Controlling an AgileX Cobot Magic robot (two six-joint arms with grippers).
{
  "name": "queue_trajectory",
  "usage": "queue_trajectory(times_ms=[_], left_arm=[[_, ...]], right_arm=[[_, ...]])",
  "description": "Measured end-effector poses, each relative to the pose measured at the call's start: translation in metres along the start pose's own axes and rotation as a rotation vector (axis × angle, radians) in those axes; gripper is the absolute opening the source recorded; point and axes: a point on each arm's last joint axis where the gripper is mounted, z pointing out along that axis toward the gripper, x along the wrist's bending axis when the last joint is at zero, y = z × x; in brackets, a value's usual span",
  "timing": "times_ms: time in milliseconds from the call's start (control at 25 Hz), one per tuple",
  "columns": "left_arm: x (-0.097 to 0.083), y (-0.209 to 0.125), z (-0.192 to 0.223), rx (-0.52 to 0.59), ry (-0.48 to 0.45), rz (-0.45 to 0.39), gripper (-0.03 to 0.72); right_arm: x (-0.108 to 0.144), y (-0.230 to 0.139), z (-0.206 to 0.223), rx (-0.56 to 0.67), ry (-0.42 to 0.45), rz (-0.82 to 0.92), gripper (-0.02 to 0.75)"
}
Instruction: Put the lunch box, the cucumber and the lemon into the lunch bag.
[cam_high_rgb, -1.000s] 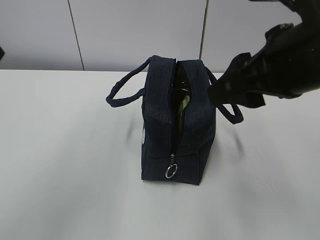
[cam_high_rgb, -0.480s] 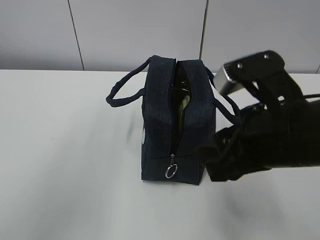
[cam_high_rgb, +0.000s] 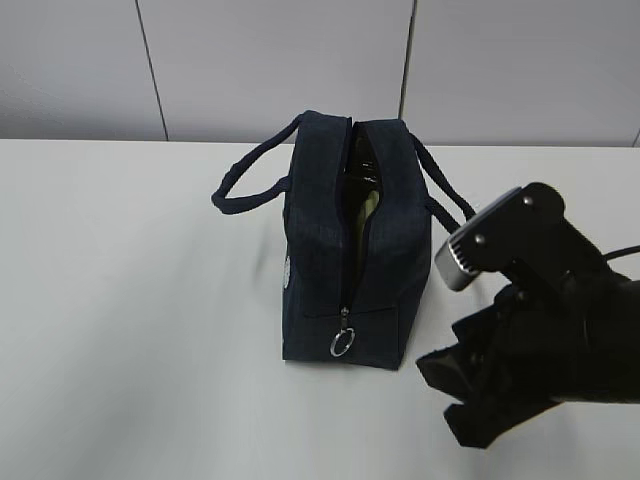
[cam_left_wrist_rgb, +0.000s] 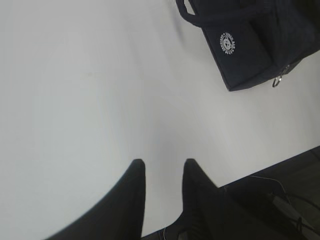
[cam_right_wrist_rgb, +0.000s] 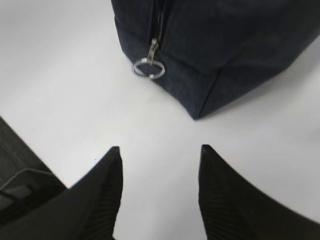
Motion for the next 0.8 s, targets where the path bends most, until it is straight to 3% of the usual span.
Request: queue_trajectory(times_ms=[240, 400, 520, 640, 800], left_arm=[[0.001, 0.003, 0.002, -0.014, 0.012, -0.023, 0.167], [0.001, 0.005, 0.007, -0.003, 0.021, -0.026, 0.167], [0.001, 0.006, 0.010, -0.002, 0.021, -0.026, 0.167], [0.001, 0.008, 0.011, -0.004, 0.023, -0.026, 0.167], [0.001, 0.008, 0.012, -0.012, 0.022, -0.026, 0.167]], right_arm=[[-0.002, -0.024, -0.002, 0.274, -0.016, -0.050, 0.368], [-0.013, -0.033, -0.012, 0.477, -0.129, -0.074, 0.368], [-0.021, -0.033, -0.020, 0.558, -0.234, -0.033, 0.368], [-0.027, -0.028, -0.024, 0.506, -0.321, 0.046, 0.368], [-0.025, -0.011, -0.026, 0.288, -0.291, 0.064, 0.368]])
